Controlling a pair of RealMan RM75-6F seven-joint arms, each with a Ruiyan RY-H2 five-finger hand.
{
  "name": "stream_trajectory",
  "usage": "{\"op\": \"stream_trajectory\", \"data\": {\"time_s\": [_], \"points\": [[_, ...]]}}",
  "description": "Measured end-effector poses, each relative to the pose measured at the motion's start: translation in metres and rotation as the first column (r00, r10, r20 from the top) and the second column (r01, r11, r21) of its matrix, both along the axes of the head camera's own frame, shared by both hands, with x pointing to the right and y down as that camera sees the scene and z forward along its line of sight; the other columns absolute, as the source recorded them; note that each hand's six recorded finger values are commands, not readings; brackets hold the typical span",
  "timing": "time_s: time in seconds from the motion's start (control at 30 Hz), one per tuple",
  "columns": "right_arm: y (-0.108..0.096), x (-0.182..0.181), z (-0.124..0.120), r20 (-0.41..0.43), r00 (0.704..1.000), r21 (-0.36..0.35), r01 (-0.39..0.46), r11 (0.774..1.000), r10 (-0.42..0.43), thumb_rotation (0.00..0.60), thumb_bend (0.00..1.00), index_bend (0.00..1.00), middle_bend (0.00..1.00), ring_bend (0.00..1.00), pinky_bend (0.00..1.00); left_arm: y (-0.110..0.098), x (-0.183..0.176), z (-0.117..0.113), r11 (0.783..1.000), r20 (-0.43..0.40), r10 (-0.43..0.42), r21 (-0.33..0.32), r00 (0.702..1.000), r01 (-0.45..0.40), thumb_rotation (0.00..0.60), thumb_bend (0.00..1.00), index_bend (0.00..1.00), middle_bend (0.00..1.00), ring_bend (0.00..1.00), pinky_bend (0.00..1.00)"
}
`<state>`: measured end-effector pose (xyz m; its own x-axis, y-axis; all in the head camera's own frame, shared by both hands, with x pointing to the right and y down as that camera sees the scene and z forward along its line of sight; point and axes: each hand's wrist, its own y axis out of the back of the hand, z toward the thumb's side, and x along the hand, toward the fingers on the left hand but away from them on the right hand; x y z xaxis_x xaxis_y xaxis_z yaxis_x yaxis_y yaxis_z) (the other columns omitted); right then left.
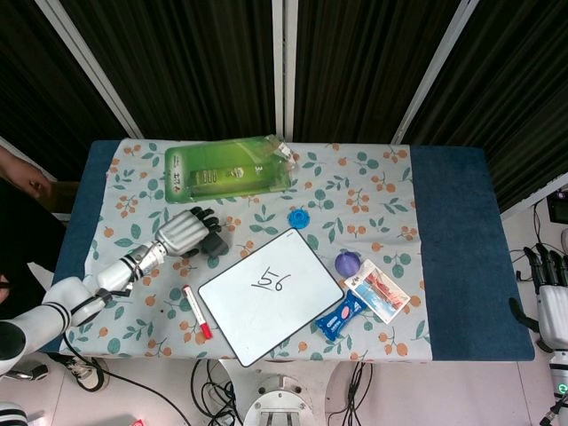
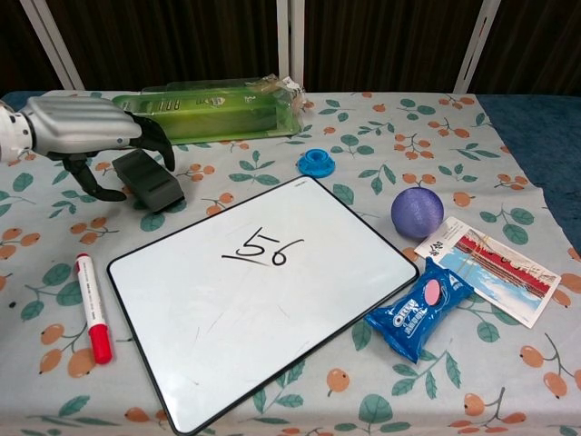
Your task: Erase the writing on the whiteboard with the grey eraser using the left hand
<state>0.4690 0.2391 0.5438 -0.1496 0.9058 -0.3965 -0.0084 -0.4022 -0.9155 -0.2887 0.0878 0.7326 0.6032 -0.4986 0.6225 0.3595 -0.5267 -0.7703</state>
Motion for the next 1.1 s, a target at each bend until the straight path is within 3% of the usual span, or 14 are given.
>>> {"op": "stream_trajectory", "data": {"time_s": [0.4, 0.7, 1.1], "points": [[0.0014, 0.003, 0.0027, -0.013, 1.0, -0.019, -0.015, 1.0, 0.015, 0.6, 0.22, 0.0, 0.0, 0.0, 0.0, 0.0008, -0.0011, 0.0041, 1.0, 0.001, -0.013, -0.015, 1.0, 0.013, 0.6, 0.27, 0.31, 0.25, 0.17, 0.25], [-0.0021, 0.0006, 0.0037, -0.015, 1.0, -0.016, -0.021, 1.0, 0.02, 0.6, 0.23, 0.0, 0.0, 0.0, 0.0, 0.0013, -0.003, 0.0058, 1.0, -0.012, -0.025, -0.01, 1.0, 0.025, 0.6, 0.3, 0.38, 0.32, 0.27, 0.39], [-0.0006, 0.0012, 0.0067, -0.014, 1.0, -0.025, -0.026, 0.999, 0.026, 0.6, 0.23, 0.0, 0.0, 0.0, 0.0, 0.001, 0.0018, 0.0059, 0.998, -0.068, -0.066, -0.019, 0.996, 0.065, 0.6, 0.34, 0.47, 0.4, 0.33, 0.46]]}}
